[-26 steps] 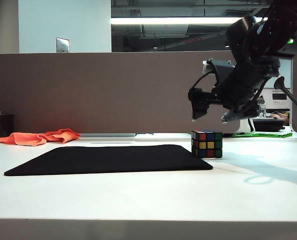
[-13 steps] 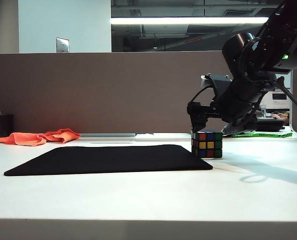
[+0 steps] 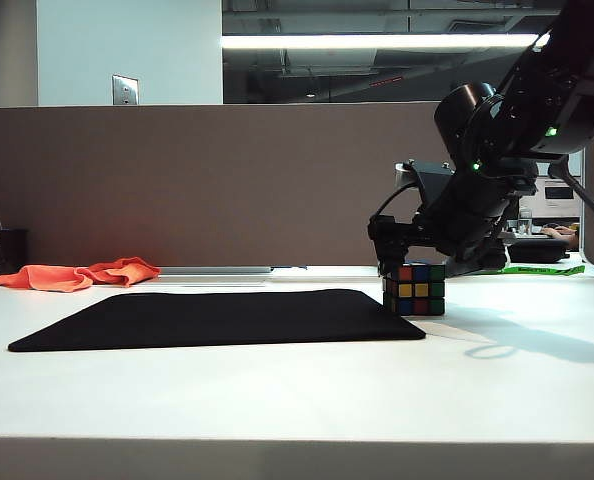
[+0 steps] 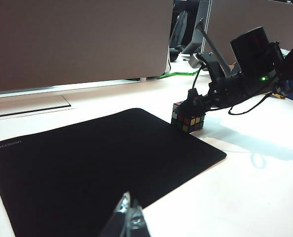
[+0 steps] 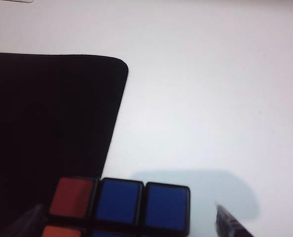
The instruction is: Pick up the cube on the right side of the mouse pad, then place it in the center of the mouse pad.
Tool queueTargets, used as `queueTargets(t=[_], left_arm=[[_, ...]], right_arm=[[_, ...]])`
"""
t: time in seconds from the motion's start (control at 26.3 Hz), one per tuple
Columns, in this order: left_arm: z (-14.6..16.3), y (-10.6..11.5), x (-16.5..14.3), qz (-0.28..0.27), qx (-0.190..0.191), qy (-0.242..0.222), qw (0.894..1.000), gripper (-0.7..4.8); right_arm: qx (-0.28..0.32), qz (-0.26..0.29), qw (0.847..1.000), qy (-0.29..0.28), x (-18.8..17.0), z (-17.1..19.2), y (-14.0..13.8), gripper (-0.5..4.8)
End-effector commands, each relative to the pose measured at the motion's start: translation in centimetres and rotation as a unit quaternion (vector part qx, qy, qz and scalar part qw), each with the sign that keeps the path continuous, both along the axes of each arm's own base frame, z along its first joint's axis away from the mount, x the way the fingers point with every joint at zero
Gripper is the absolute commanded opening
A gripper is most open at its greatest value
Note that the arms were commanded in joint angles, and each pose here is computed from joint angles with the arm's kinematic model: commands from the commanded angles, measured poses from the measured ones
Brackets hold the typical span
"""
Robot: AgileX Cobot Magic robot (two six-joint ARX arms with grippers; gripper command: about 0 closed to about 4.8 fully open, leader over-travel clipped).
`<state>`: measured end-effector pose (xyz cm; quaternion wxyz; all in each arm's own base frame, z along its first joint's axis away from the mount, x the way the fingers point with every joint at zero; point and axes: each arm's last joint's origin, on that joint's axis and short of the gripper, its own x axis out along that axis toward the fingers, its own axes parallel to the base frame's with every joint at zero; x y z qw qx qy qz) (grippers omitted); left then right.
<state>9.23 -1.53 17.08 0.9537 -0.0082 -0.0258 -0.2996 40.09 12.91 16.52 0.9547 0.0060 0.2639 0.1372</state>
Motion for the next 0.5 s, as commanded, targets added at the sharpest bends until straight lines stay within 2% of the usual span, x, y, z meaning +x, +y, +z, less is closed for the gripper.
queueTargets(t=[0.04,0.46,0.5], left_arm=[[0.18,-0.01,-0.02,-0.001,-0.001,-0.005,1.000,-0.06],[0.18,-0.01,-0.02,-0.002,-0.001,-0.005,1.000,-0.06],[0.18,-0.01,-0.02,-0.002,-0.001,-0.005,1.000,-0.06]], right_arm=[[0.002,-0.002,1.000,-0.002,0.07,0.14,0.00,4.79],[-0.002,-0.003,1.000,0.015,0.03,-0.54,-0.03,4.79],[-0.004,-0.003,1.000,0.022,-0.01,-0.72,-0.04,4.58]])
